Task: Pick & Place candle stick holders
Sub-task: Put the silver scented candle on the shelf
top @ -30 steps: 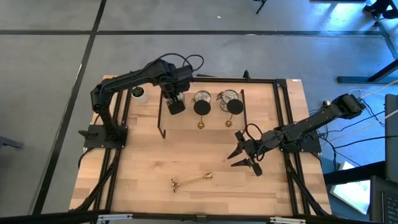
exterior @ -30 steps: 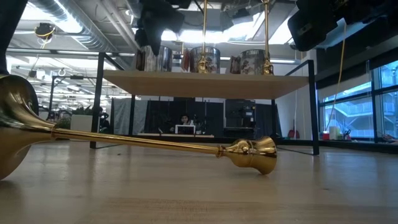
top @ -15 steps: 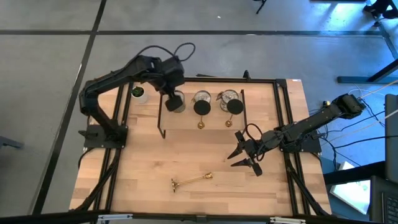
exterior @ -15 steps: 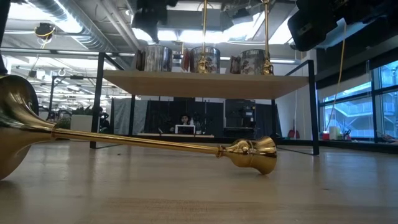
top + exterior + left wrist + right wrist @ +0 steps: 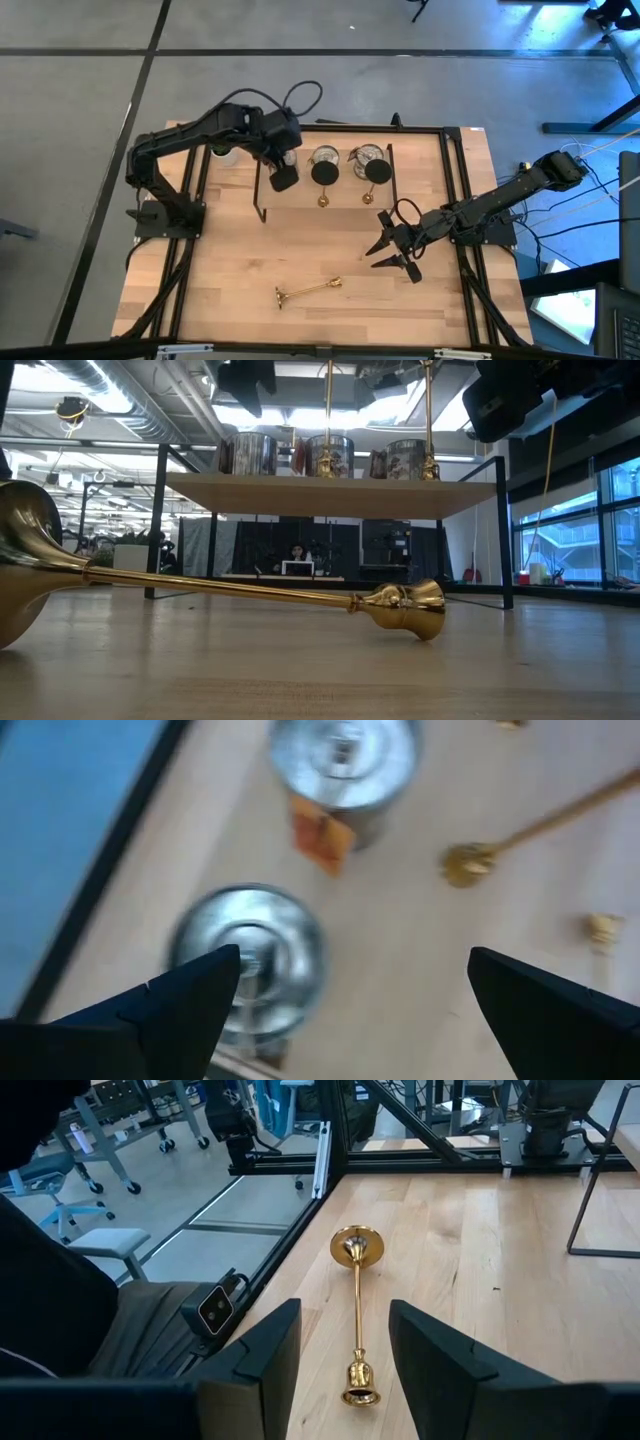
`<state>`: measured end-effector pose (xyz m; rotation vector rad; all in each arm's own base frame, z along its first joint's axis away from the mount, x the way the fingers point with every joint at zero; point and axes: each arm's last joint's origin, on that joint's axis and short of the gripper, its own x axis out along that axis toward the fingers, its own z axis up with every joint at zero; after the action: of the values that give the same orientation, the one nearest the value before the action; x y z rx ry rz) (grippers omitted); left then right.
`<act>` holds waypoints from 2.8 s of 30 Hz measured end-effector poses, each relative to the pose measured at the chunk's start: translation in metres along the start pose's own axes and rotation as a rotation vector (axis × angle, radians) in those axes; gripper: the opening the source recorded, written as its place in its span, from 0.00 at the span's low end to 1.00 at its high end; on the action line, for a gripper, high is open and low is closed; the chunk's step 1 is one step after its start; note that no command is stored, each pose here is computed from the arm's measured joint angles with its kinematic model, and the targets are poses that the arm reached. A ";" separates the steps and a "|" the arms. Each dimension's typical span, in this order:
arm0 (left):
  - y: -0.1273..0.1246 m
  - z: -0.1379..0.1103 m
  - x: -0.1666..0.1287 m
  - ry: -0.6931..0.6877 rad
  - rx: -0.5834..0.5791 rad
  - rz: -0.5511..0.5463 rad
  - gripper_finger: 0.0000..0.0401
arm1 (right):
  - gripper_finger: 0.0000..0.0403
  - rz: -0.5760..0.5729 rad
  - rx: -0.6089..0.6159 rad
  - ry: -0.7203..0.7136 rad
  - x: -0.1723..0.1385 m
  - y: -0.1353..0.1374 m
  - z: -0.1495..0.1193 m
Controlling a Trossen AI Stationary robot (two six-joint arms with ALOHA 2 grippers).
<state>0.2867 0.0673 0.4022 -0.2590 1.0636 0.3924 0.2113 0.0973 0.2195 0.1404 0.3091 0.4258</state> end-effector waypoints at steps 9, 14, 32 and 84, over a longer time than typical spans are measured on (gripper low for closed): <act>-0.011 -0.004 -0.001 -0.011 0.035 0.127 0.97 | 0.39 0.000 0.003 0.001 0.000 0.000 0.000; -0.015 -0.012 -0.003 0.036 0.078 0.199 0.97 | 0.39 0.000 0.003 0.006 0.000 0.000 -0.001; -0.017 -0.030 0.043 0.130 0.132 0.271 0.97 | 0.39 0.255 -0.187 0.042 -0.001 0.020 -0.005; -0.022 -0.039 0.036 0.102 0.172 0.457 0.59 | 0.39 0.298 -0.207 0.006 -0.001 0.022 -0.002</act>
<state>0.2810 0.0393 0.3525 0.1240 1.2493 0.6978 0.2011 0.1164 0.2224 -0.0181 0.2483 0.7500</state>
